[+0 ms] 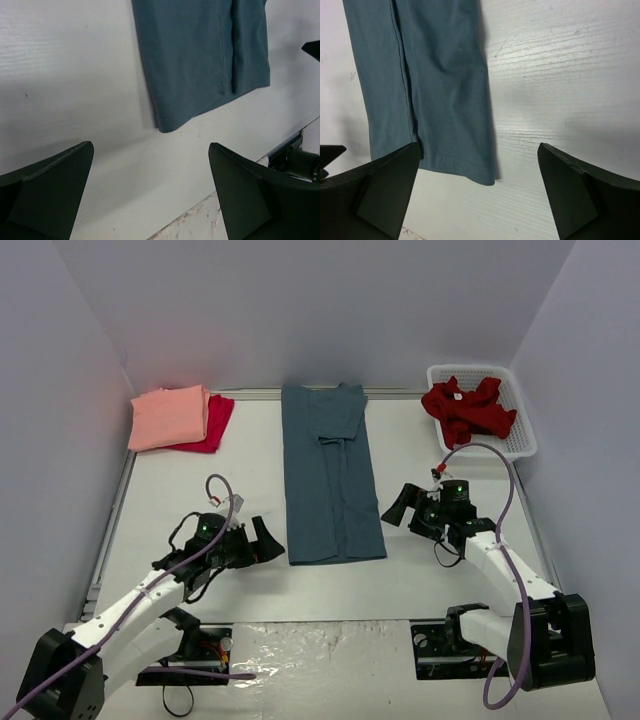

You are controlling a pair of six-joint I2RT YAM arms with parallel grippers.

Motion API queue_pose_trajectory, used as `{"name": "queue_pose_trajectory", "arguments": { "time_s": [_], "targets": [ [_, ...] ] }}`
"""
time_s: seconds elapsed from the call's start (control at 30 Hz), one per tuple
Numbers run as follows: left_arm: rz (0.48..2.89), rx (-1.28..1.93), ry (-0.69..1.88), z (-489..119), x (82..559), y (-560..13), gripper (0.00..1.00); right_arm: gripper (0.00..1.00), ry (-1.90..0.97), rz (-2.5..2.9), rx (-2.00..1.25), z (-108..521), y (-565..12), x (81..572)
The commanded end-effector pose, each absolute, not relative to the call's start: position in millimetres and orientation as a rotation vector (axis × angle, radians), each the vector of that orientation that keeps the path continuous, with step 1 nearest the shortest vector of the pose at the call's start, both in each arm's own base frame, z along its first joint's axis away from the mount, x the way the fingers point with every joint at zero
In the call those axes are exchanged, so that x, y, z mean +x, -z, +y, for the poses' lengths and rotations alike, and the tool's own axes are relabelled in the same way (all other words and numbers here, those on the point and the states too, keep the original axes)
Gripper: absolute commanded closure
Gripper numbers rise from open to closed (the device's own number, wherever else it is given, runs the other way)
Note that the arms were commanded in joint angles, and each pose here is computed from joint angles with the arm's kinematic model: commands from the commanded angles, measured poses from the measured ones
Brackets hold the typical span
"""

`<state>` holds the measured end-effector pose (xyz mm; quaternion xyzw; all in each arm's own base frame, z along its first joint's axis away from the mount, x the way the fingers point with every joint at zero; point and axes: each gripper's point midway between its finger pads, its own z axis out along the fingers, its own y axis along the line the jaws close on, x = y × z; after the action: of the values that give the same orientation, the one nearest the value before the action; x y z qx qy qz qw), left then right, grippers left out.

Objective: Fold and stack the t-shirts
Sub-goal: Grab the bottom of the folded rectangular tshirt with both arms

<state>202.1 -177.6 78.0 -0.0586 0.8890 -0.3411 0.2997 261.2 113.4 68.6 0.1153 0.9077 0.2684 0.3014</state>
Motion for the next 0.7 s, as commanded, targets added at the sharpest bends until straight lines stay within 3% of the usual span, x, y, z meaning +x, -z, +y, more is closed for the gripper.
{"name": "queue_pose_trajectory", "arguments": {
  "time_s": [0.0,0.17,0.2,0.67],
  "targets": [
    [2.329,-0.139,0.931,-190.9,201.2,-84.6,0.0,0.0,-0.69,2.42,0.346,109.9,-63.2,258.6],
    [2.326,-0.118,0.957,-202.2,201.1,-77.5,0.0,0.0,-0.704,2.418,0.362,112.1,-60.5,254.0],
    [2.327,-0.116,0.973,-205.5,201.6,-76.7,0.05,0.0,-0.711,2.418,0.372,113.0,-59.9,253.7],
    [2.411,-0.036,1.049,-238.1,205.8,-50.7,0.16,0.0,-0.711,2.443,0.337,122.4,-55.1,251.4]
  ]
}}
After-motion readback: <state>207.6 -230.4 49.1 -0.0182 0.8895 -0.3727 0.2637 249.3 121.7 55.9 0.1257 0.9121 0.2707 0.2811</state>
